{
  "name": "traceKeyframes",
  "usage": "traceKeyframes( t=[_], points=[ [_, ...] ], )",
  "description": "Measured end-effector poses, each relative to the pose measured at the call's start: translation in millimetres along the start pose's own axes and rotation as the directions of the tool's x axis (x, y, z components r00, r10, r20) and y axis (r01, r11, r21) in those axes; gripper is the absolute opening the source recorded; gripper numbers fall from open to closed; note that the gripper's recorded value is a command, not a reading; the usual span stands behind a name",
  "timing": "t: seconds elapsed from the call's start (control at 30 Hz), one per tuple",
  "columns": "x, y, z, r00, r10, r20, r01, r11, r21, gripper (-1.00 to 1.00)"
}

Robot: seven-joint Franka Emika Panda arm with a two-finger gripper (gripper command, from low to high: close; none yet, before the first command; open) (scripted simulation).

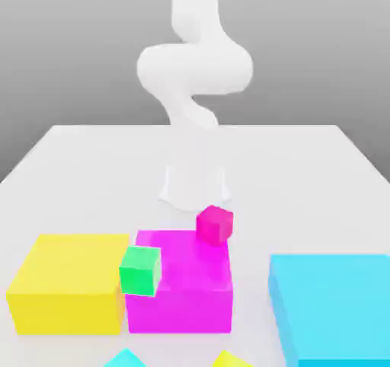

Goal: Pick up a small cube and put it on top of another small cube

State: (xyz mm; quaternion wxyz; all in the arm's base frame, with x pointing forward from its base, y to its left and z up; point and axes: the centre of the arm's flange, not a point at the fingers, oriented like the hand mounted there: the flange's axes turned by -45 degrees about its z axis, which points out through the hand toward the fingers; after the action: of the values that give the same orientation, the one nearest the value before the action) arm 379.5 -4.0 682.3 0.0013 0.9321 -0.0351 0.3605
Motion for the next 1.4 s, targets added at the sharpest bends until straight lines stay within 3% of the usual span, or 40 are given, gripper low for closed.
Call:
traceKeyframes(
  t=[0.3, 0.6, 0.93, 1.1, 1.13, 1.4],
  points=[
    [-10, 23, 160, 0.960, 0.191, 0.206, -0.169, 0.978, -0.119, 0.00],
    [-69, 60, 308, 0.844, 0.391, 0.368, -0.314, 0.915, -0.253, 0.00],
    [-185, 91, 444, 0.635, 0.593, 0.495, -0.435, 0.804, -0.405, 0.00],
    [-241, 97, 499, 0.586, 0.628, 0.512, -0.454, 0.778, -0.435, 0.00],
    [-250, 97, 508, 0.586, 0.628, 0.512, -0.454, 0.777, -0.436, -1.00],
    [-245, 97, 503, 0.586, 0.629, 0.511, -0.455, 0.777, -0.435, -1.00]
  ],
)
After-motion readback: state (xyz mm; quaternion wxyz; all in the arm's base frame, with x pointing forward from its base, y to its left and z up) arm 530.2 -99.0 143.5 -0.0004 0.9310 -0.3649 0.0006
